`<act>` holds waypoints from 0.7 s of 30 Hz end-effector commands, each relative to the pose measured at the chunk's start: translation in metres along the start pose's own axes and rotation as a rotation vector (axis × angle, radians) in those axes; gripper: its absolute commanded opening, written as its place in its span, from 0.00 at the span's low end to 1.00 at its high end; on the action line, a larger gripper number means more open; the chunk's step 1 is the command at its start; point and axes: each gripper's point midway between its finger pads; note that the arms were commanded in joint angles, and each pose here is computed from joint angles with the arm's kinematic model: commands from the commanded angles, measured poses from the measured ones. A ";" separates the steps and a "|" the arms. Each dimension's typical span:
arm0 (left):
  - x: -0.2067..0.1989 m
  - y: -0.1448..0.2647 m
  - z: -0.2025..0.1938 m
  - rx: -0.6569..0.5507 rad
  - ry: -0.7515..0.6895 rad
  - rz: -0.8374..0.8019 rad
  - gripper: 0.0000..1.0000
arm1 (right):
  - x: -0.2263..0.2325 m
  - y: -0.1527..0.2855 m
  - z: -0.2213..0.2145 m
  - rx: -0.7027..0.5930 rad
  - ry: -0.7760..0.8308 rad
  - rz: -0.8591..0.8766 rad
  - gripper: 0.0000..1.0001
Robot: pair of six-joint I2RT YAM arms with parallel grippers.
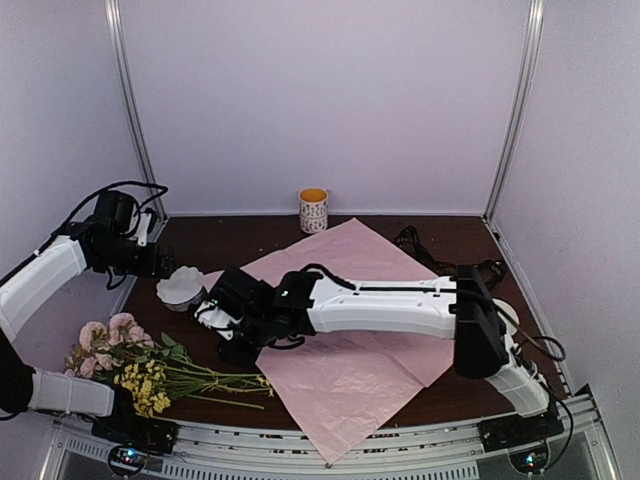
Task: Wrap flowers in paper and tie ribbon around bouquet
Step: Pick up the fake flower from the corner of the board.
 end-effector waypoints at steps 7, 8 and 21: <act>-0.015 0.006 0.016 -0.075 0.024 -0.094 0.97 | 0.033 -0.049 -0.029 0.135 0.005 0.145 0.35; -0.016 0.008 0.017 -0.083 0.022 -0.097 0.97 | 0.033 -0.052 -0.034 0.148 0.003 0.139 0.35; -0.019 0.018 0.021 -0.133 0.004 -0.125 0.97 | 0.039 -0.072 -0.068 0.251 0.028 0.115 0.27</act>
Point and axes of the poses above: each gripper's point midway between its finger pads, its own y axis back along the fingers, its own x axis along the line the jaws close on, z = x × y, and after that the axes turned 10 degrees about y, right-handed
